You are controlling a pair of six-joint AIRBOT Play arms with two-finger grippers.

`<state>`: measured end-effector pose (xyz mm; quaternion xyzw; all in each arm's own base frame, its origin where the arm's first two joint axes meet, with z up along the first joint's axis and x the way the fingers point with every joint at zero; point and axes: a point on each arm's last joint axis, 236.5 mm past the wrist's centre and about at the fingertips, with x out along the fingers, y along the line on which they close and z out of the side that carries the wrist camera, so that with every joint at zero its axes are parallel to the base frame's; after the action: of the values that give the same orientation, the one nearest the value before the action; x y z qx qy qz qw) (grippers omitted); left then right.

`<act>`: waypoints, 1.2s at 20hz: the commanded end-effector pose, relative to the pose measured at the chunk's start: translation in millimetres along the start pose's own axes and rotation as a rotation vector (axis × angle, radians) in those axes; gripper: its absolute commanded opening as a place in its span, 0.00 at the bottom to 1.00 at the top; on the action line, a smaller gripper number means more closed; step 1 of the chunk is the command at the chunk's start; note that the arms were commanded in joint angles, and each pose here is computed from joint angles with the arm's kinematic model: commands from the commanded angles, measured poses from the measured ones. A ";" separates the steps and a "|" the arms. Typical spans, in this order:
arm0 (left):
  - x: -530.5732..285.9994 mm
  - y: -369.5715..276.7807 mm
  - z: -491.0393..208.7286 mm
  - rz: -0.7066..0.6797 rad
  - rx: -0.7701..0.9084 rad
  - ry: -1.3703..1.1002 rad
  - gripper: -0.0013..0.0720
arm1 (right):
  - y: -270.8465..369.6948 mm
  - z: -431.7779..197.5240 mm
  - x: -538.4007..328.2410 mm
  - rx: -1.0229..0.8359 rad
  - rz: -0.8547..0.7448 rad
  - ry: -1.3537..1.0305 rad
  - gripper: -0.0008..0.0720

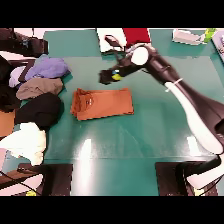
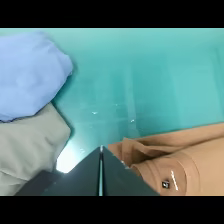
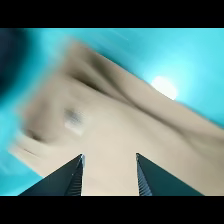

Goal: Fold the shirts.

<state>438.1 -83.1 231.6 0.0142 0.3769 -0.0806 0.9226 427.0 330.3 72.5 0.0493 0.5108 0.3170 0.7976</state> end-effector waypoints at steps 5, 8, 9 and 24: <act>18.5 -52.1 -14.2 -0.088 0.090 0.009 0.05 | -138.2 -103.5 -26.5 0.352 -0.226 0.229 0.97; 26.8 -63.6 -27.4 -0.107 0.110 0.043 0.05 | -128.6 -117.9 2.9 0.435 -0.145 0.279 0.97; 27.8 -64.4 -29.4 -0.111 0.111 0.052 0.05 | -122.9 -118.5 14.2 0.449 -0.119 0.291 0.96; 25.2 -83.6 -40.7 -0.143 0.143 0.089 0.04 | -113.4 -55.4 40.5 0.279 -0.160 0.180 0.04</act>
<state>419.4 -153.1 188.5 0.0513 0.4099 -0.1584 0.8968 421.0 271.7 -60.0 0.0998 0.6547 0.1933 0.7239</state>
